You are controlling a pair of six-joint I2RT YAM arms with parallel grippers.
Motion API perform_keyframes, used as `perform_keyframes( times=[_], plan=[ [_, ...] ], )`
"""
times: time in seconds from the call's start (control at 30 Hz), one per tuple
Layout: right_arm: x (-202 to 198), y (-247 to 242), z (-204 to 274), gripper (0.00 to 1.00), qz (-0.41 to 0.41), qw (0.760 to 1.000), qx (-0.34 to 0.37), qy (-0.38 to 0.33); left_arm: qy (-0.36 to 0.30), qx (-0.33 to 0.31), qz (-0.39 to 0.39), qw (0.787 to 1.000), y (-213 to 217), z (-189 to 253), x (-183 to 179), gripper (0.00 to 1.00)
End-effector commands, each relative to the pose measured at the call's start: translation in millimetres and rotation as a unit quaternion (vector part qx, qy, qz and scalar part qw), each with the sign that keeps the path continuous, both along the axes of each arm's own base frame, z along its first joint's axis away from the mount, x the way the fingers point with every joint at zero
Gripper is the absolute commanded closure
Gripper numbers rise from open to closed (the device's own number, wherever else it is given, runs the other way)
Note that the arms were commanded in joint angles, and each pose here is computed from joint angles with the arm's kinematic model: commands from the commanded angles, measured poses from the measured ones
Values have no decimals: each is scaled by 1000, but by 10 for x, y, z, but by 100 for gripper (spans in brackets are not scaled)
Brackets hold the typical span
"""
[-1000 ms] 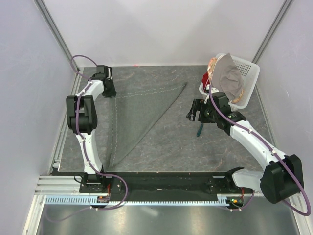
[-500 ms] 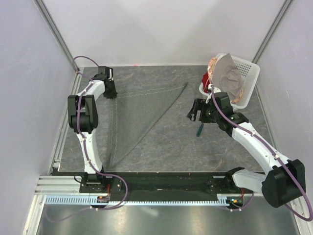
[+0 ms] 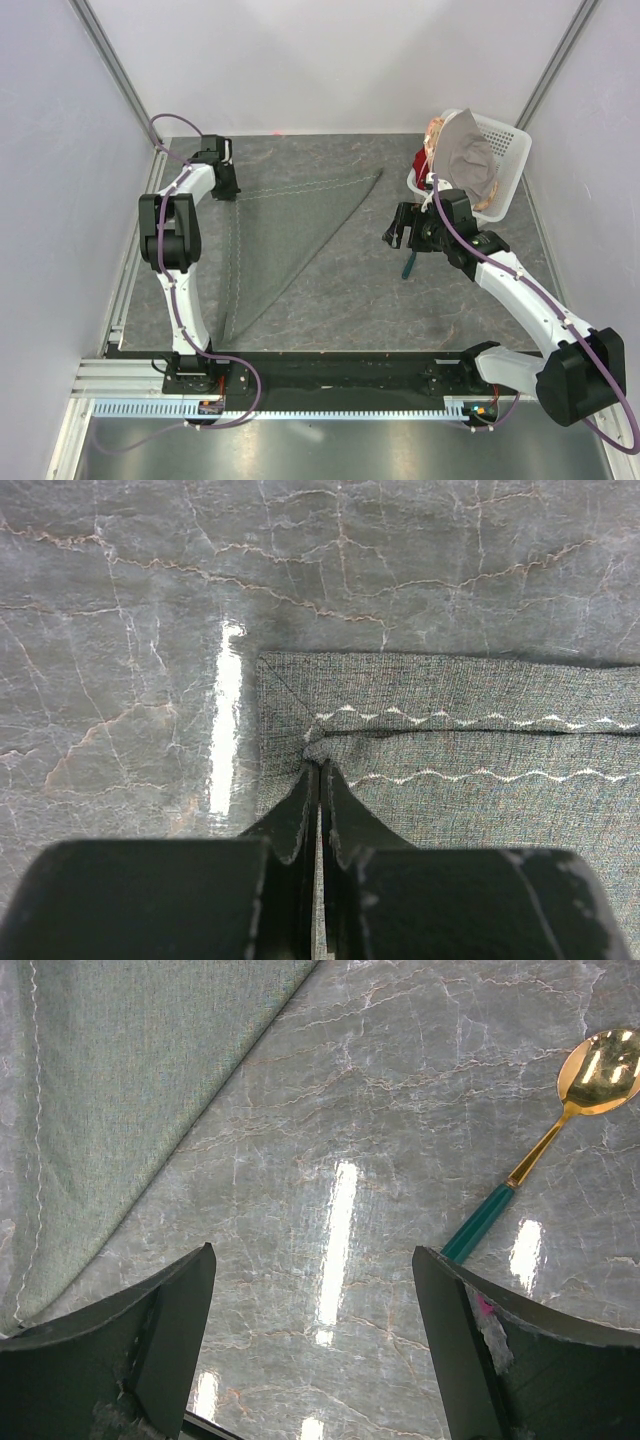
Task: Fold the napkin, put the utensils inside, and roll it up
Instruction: Fold the napkin
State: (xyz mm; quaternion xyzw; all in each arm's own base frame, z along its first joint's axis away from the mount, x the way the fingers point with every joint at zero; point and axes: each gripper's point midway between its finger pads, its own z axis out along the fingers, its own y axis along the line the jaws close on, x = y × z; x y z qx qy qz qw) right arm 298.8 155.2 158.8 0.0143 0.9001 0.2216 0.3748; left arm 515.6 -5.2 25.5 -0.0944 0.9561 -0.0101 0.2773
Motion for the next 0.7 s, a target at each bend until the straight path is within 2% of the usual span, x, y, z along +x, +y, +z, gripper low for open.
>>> perform_keyframes(
  times=[0.0, 0.27, 0.67],
  plan=[
    [8, -16, 53, 11, -6, 1000, 4, -7, -35, 20, -4, 999, 31, 382, 66, 98],
    [1, -9, 43, 12, -3, 1000, 5, -5, -58, 26, -1, 998, 62, 606, 112, 98],
    [-9, -11, 75, 11, -5, 1000, 7, -8, -55, 39, -1, 998, 148, 551, 270, 98]
  ],
)
